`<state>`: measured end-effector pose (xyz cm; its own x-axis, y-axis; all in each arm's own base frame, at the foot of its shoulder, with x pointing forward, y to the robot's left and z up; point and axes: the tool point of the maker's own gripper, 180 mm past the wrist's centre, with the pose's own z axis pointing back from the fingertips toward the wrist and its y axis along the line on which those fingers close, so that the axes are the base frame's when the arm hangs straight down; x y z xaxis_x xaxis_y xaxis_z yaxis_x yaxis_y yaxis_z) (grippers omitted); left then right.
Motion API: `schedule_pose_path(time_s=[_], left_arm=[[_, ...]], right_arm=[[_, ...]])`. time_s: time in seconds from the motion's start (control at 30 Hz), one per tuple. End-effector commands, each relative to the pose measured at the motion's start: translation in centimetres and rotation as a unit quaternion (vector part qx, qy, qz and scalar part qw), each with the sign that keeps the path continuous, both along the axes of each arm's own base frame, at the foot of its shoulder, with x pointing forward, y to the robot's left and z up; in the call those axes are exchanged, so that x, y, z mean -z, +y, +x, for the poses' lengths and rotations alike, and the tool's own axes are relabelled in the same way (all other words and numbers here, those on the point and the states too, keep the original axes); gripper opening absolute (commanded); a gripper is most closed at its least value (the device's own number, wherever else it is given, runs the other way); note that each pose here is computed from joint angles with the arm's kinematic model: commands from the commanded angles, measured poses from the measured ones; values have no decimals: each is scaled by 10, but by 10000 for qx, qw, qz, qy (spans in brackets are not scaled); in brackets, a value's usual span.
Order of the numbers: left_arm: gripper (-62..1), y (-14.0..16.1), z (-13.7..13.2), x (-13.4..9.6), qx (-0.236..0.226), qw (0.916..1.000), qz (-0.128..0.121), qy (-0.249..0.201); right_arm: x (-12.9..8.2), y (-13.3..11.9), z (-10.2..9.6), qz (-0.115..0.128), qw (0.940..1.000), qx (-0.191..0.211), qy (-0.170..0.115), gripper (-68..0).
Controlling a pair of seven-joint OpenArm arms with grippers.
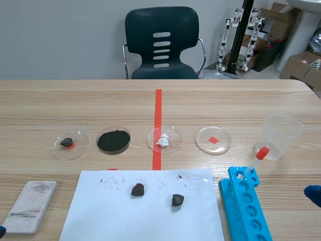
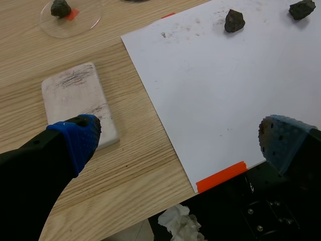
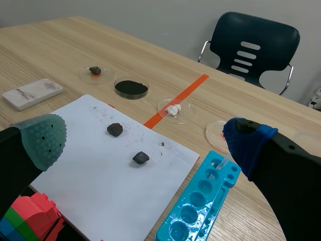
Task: Pick up the middle mineral with the left hand
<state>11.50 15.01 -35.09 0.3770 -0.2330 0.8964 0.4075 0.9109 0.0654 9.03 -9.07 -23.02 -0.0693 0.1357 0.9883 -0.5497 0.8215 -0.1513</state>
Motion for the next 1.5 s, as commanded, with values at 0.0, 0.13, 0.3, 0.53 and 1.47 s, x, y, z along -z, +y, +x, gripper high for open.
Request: schedule_pose_path(time_s=[0.0,0.13,0.3,0.53,1.47], left_arm=[[14,-2,3,-8,-7,9999,-72,-129],[14,-2,3,-8,-7,9999,-72,-129],[14,-2,3,-8,-7,9999,-72,-129],[14,-2,3,-8,-6,9999,-73,-128],[14,-41,46,-66,314,9987,6,-398]], right_arm=[[-10,2,4,91,9998,-31,-180,4],[-10,2,4,91,9998,-31,-180,4],[-10,2,4,91,9998,-31,-180,4],[-10,2,4,91,9998,-31,-180,4],[-10,2,4,92,9998,-29,-180,4]])
